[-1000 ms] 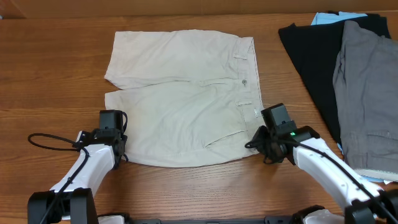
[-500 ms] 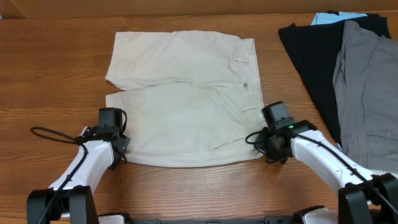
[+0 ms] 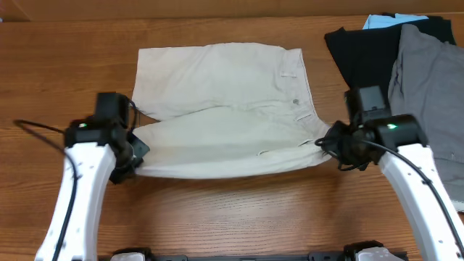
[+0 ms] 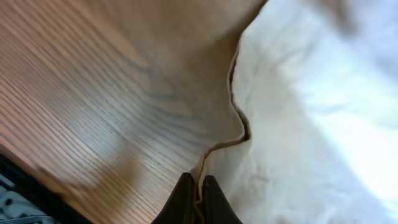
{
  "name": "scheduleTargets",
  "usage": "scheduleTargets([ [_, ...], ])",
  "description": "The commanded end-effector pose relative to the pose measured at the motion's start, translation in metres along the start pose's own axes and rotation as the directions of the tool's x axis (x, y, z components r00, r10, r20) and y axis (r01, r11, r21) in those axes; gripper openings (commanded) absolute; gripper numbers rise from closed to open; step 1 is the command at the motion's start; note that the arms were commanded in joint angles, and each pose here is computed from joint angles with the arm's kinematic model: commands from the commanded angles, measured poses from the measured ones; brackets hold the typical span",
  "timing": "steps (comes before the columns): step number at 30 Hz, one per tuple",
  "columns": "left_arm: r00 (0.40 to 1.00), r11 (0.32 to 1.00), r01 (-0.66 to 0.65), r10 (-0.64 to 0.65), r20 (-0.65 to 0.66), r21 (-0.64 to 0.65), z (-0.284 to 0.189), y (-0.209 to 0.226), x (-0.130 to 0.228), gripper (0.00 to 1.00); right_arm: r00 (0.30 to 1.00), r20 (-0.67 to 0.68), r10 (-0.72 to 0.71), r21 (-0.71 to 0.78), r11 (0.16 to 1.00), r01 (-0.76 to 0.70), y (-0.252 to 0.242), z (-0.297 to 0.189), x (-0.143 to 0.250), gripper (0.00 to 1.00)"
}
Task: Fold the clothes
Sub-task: 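Grasp the bottom hem corners with both grippers, then lift the hem and fold it upward toward the waistband with both grippers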
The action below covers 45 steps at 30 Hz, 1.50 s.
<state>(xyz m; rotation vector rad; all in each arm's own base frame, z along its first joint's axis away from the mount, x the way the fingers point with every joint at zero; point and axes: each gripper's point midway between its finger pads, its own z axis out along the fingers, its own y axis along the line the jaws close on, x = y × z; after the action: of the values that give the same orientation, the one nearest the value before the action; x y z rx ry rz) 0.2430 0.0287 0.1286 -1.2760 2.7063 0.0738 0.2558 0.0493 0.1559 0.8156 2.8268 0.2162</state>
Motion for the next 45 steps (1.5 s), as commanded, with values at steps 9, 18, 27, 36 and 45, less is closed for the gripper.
scheduleTargets([
  [9,0.984,0.985,-0.086,0.060,0.168,0.153,-0.093,0.025,0.009,0.04,1.000,0.012,-0.022,0.027,0.999,0.022,-0.032,-0.055,0.030,0.04],
  [18,0.960,0.976,-0.081,0.022,0.279,0.203,-0.090,-0.009,-0.031,0.04,0.986,0.163,-0.023,-0.045,0.999,0.030,-0.006,-0.053,-0.011,0.04],
  [27,0.950,0.967,-0.084,0.005,0.312,0.240,-0.041,-0.076,-0.085,0.04,0.976,0.216,-0.020,0.009,1.000,0.019,0.020,-0.001,-0.066,0.04],
  [36,0.933,0.942,-0.125,0.005,0.359,0.312,0.015,-0.147,-0.120,0.04,0.979,0.202,-0.015,0.023,1.000,0.011,0.044,0.074,-0.103,0.04],
  [45,0.898,0.900,-0.178,-0.017,0.439,0.398,0.042,-0.203,-0.138,0.04,0.956,0.294,0.007,-0.053,0.999,0.009,0.067,0.102,-0.140,0.04],
])
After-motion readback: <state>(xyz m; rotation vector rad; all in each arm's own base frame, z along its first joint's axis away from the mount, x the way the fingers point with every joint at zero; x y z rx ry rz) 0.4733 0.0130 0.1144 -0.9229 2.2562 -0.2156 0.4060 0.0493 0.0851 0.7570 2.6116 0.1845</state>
